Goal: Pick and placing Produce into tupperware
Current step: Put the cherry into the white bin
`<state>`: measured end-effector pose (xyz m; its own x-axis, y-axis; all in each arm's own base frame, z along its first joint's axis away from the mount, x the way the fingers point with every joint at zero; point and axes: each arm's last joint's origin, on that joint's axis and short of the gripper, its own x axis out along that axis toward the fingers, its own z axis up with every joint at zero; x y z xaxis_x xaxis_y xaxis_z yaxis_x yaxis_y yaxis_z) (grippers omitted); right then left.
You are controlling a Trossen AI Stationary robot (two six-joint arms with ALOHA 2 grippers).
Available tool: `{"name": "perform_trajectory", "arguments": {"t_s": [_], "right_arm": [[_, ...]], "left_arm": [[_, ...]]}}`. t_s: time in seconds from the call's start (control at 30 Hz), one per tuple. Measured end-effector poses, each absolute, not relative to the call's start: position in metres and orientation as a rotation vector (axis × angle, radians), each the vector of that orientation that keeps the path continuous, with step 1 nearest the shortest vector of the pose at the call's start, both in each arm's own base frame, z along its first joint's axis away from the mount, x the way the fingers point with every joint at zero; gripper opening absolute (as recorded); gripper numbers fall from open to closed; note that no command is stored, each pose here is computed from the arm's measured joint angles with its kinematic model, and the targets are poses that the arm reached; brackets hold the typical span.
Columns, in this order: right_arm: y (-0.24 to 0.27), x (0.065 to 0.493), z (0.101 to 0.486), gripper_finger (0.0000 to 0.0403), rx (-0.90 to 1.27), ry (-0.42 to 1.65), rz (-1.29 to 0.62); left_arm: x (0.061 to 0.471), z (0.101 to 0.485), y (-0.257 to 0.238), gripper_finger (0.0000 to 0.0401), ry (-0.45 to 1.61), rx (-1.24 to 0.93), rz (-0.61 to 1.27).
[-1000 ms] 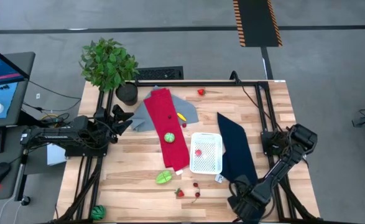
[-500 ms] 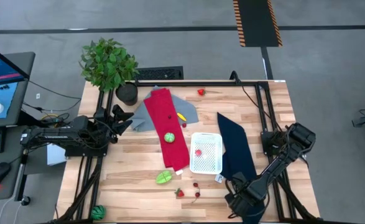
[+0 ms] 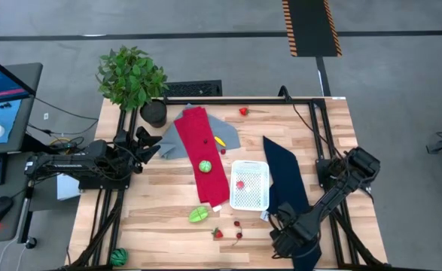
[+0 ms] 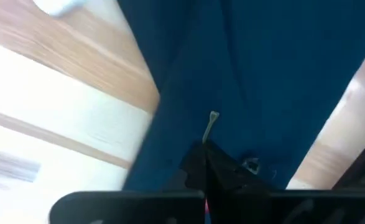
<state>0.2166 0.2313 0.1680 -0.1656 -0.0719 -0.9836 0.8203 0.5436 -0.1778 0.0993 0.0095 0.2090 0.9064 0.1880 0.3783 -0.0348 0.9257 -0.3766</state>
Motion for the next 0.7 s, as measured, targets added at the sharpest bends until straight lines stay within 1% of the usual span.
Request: {"name": "perform_trajectory", "arguments": {"t_s": [0.17,0.3,0.53,0.7], "right_arm": [[0.224,0.233,0.181,0.0010,0.621,1.462,-0.861],[0.215,0.247,0.187,0.0020,0.588,1.410,-0.837],[0.194,0.268,0.193,0.0009,0.514,1.339,-0.808],[0.180,0.285,0.202,0.0020,0.479,1.290,-0.786]], "left_arm": [[0.099,0.209,0.010,0.0196,-0.423,-0.372,0.118],[0.099,0.209,0.010,0.0196,-0.423,-0.372,0.118],[0.099,0.209,0.010,0.0196,-0.422,-0.372,0.118],[0.099,0.209,0.010,0.0196,-0.422,-0.372,0.118]]}}
